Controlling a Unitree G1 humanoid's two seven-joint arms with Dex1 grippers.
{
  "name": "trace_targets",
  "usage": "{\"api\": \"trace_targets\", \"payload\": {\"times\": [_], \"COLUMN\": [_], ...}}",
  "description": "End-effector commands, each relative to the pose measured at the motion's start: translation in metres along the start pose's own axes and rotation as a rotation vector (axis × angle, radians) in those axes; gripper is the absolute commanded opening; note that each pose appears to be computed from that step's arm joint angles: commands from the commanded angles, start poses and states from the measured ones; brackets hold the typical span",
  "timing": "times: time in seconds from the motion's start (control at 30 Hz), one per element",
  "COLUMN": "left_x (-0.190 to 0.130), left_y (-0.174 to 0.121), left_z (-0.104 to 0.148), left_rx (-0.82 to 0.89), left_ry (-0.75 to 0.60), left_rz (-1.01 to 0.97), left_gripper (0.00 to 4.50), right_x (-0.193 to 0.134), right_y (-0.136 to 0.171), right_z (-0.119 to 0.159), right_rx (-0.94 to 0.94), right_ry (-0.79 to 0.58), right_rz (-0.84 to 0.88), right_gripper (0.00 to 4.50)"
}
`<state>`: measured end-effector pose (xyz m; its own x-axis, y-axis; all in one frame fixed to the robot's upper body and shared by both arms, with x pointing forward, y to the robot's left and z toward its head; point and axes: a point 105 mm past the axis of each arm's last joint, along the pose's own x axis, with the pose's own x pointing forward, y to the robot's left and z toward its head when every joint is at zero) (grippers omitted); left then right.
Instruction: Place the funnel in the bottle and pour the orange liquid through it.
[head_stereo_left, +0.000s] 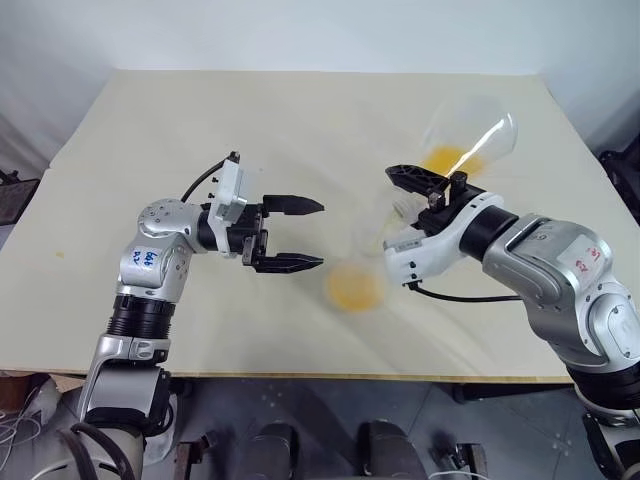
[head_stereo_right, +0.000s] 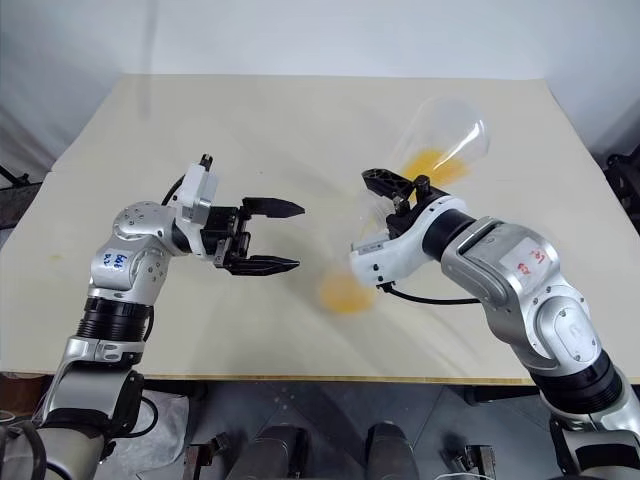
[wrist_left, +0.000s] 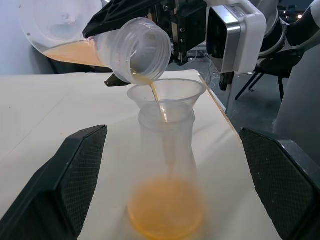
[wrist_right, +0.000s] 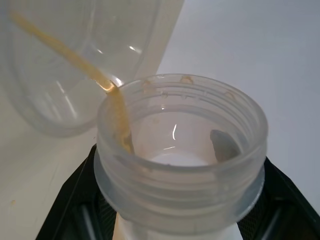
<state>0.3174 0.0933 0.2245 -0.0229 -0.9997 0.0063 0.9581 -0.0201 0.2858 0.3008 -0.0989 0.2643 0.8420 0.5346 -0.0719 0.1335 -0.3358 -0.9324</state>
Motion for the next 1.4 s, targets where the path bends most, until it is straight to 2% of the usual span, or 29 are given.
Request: {"api": "trace_targets", "payload": {"times": [0.03, 1.4], "left_x": [0.0009, 0.0035], "left_y": [0.0011, 0.0018], "left_z": [0.0089, 0.0083], "left_rx": [0.045, 0.047], "left_ry": [-0.008, -0.017], "left_rz": [-0.009, -0.011], "left_gripper": [4.50, 4.50], "right_x": [-0.0093, -0.0106], "right_y": [-0.0241, -0.0256], "right_z": [-0.0032, -0.0078], "right_rx": [-0.056, -0.117], "right_ry": [0.023, 0.031], "right_rz": [-0.093, -0.095], "right_gripper": [2.47, 2.47]}}
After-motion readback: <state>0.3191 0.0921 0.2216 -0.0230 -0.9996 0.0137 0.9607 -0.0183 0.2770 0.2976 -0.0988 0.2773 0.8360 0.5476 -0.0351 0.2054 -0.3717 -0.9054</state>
